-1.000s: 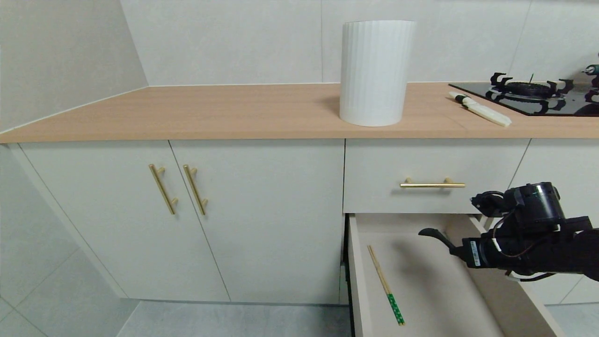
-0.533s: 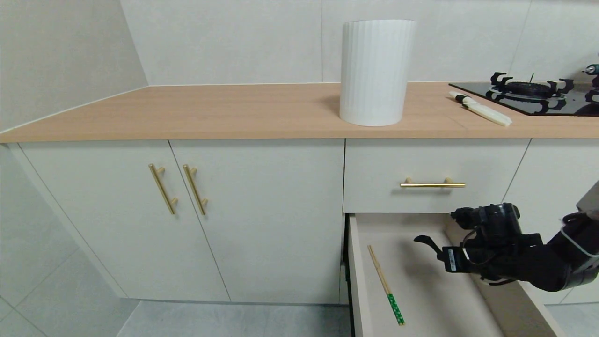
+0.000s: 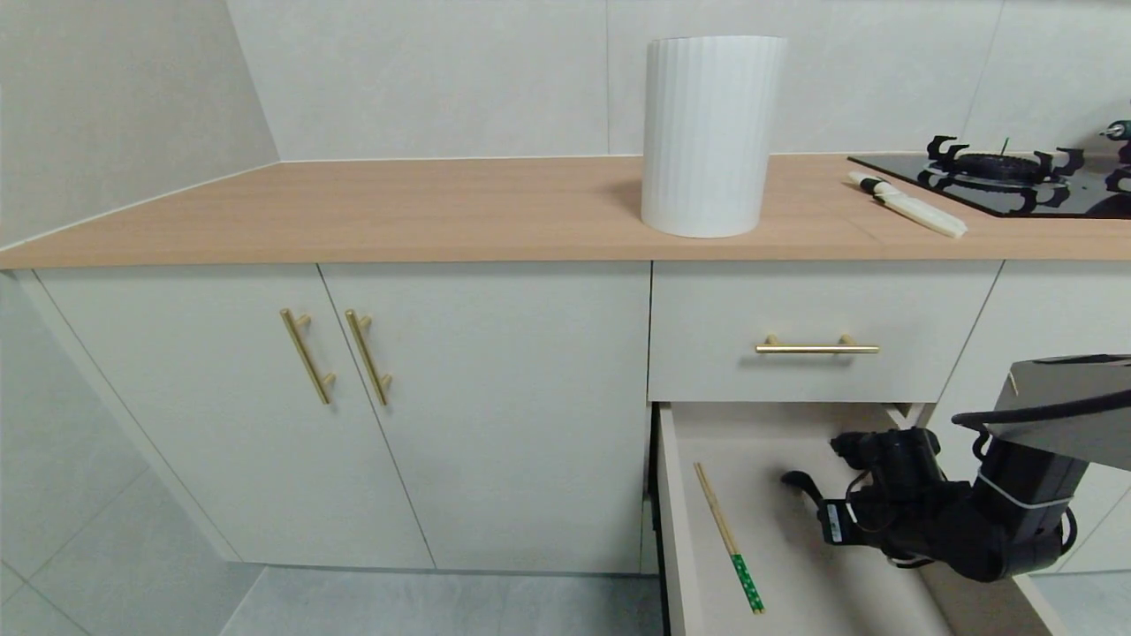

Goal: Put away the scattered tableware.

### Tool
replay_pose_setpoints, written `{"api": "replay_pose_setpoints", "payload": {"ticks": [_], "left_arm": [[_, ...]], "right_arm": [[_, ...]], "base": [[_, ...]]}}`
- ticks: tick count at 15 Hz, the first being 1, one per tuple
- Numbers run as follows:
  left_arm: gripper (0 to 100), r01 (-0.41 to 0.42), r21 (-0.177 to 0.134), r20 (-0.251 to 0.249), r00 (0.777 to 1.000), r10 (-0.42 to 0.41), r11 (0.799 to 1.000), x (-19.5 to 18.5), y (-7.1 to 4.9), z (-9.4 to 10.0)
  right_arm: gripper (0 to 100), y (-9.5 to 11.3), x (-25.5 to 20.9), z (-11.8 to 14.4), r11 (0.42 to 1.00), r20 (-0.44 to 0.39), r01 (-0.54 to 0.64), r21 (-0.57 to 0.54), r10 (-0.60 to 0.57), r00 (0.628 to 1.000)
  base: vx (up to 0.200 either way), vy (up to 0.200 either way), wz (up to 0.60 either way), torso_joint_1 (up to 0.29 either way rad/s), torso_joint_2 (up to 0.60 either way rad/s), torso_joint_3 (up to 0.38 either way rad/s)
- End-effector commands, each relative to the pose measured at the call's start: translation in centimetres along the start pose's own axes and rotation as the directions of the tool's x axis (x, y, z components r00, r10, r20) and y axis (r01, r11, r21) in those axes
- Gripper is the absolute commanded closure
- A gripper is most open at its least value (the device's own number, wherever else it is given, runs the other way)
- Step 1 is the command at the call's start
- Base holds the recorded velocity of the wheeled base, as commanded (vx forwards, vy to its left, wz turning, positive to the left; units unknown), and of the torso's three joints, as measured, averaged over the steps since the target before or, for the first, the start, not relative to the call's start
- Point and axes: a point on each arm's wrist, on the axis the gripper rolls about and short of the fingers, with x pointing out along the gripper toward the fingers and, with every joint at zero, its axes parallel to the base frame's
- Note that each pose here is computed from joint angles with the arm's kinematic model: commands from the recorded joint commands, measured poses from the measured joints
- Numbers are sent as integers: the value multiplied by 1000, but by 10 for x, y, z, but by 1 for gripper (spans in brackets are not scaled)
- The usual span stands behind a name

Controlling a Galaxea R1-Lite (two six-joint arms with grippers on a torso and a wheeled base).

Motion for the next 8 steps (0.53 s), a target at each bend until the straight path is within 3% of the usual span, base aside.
{"api": "replay_pose_setpoints", "payload": {"ticks": [1, 8], "left_arm": [[0, 0, -1, 0, 1000, 0, 1000, 0, 0, 0], [0, -1, 1, 0, 1000, 1, 1000, 0, 0, 0]], "right_arm": [[100, 0, 8, -9, 1000, -33, 4, -2, -4, 999], [100, -1, 10, -9, 1000, -32, 26, 0, -26, 999]], "base": [[0, 0, 0, 0, 0, 0], [0, 0, 0, 0, 0, 0]]}}
